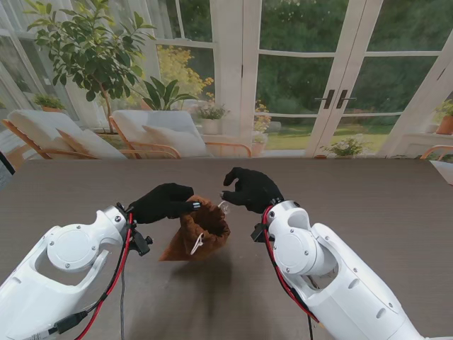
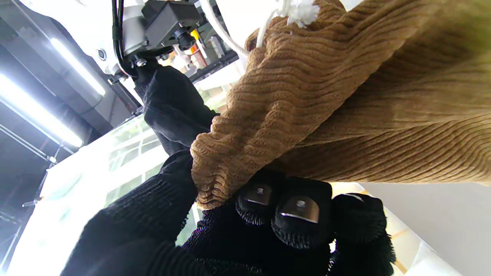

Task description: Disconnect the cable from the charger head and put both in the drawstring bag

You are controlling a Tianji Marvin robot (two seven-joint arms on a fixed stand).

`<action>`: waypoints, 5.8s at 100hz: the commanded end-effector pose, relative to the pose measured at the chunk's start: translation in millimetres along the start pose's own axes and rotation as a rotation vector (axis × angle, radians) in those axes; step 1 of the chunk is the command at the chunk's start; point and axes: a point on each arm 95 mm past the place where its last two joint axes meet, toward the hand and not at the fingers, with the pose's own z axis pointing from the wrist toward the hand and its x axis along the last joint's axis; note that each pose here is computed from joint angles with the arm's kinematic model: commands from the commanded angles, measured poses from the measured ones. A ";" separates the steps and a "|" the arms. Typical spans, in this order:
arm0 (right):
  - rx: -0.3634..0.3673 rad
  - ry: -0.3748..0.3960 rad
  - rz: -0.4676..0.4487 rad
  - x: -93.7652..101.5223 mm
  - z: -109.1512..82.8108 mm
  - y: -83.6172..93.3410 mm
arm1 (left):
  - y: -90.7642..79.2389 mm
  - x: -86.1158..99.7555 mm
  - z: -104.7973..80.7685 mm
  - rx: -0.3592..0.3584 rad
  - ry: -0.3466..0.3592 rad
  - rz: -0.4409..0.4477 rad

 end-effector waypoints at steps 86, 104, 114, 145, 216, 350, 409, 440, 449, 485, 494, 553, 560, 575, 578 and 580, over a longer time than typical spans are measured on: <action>0.018 0.079 -0.108 -7.4 -3.0 -35.7 | -1.8 10.0 -4.1 -0.050 0.000 0.004; 0.004 0.090 -0.082 -5.8 -2.6 -43.4 | -0.7 9.9 -3.1 -0.056 -0.004 -0.002; 0.005 0.094 -0.061 -6.3 -2.4 -46.5 | 0.0 10.0 -3.1 -0.060 -0.008 -0.005; 0.001 0.086 -0.010 -12.2 -1.0 -51.9 | 2.1 10.6 -3.4 -0.061 -0.023 -0.012; -0.267 0.021 0.019 -14.2 1.3 -67.8 | 4.3 10.5 -0.2 -0.060 -0.029 -0.036; -0.419 0.276 -0.655 -24.2 25.1 -19.1 | 6.8 10.9 -13.7 -0.040 -0.053 -0.046; -0.467 0.372 -0.788 -18.2 21.4 -0.9 | 3.8 1.4 -10.3 0.013 -0.077 -0.062; -0.496 0.410 -0.788 -13.7 20.1 1.2 | 6.0 0.8 -3.6 0.054 -0.074 -0.088; -0.508 0.417 -0.781 -12.0 19.2 2.0 | 6.5 -0.1 -2.2 0.061 -0.075 -0.093; -0.542 0.451 -0.767 2.5 11.7 10.3 | 9.3 -0.5 -1.2 0.087 -0.095 -0.094; -0.545 0.454 -0.763 5.7 10.6 11.1 | 9.6 0.0 -2.9 0.096 -0.105 -0.091; -0.521 0.429 -0.768 21.8 6.4 16.4 | 22.4 14.7 -17.3 0.244 -0.116 0.061; -0.516 0.426 -0.772 22.9 6.2 16.6 | 24.7 18.4 -21.9 0.268 -0.119 0.084; -0.513 0.417 -0.774 25.3 6.2 17.5 | 26.9 21.7 -34.2 0.318 -0.144 0.150; -0.513 0.415 -0.774 25.7 6.2 17.8 | 27.9 22.2 -36.3 0.327 -0.149 0.163; -0.514 0.415 -0.774 26.0 6.2 18.1 | 28.8 22.8 -37.6 0.330 -0.151 0.168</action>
